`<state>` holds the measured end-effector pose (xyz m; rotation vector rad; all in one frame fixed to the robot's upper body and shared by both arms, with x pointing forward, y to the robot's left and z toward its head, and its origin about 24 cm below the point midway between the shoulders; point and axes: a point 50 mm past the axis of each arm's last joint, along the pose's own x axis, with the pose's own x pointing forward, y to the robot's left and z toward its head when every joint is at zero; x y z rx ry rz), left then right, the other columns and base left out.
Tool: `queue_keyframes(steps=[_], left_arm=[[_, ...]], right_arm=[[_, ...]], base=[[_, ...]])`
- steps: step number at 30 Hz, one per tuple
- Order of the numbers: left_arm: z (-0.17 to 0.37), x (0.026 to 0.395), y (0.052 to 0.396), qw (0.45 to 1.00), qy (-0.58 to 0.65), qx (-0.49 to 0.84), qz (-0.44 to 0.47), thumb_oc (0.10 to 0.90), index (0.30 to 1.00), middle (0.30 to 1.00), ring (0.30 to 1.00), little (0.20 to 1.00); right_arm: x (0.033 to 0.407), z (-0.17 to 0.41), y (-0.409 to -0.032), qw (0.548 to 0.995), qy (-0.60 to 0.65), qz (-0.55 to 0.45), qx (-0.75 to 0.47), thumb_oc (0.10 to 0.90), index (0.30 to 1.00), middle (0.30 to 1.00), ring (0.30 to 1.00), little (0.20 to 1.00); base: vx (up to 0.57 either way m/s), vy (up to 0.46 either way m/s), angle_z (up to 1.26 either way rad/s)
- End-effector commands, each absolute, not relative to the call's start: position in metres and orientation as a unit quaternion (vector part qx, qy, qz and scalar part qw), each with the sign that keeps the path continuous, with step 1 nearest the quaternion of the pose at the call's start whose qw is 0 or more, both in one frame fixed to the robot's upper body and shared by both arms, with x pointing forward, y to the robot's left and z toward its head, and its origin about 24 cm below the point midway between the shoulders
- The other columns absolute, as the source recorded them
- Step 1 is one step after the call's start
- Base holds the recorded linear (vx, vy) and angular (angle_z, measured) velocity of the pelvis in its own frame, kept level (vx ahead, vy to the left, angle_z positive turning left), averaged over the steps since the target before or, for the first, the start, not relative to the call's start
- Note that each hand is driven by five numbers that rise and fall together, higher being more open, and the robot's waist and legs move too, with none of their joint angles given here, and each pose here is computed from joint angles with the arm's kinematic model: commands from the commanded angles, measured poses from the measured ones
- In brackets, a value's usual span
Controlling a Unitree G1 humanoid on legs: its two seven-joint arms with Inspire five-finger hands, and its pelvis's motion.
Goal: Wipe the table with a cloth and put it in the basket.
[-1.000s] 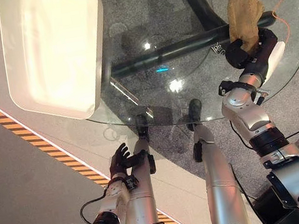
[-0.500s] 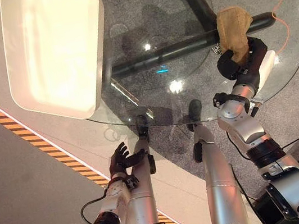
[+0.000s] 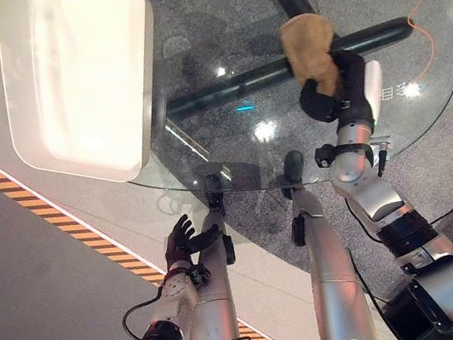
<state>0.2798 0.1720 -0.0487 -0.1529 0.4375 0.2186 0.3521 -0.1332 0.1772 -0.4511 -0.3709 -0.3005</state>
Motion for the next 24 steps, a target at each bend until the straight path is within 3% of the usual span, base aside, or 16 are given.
queue_keyframes(steps=[1,24], left_arm=[[-0.078,0.244,0.135,0.95,0.279,-0.115,0.082,0.8,0.9,0.9,0.9,0.9],[-0.073,0.253,0.131,0.951,0.284,-0.102,0.064,0.8,0.9,0.9,0.9,0.9]], right_arm=[[0.332,0.188,-0.069,0.939,-0.254,0.007,-0.23,0.1,0.3,0.3,0.3,0.2],[0.321,0.185,-0.021,0.907,-0.261,0.172,-0.284,0.1,0.3,0.3,0.3,0.2]], base=[[0.0,-0.001,0.04],[0.0,0.0,0.04]])
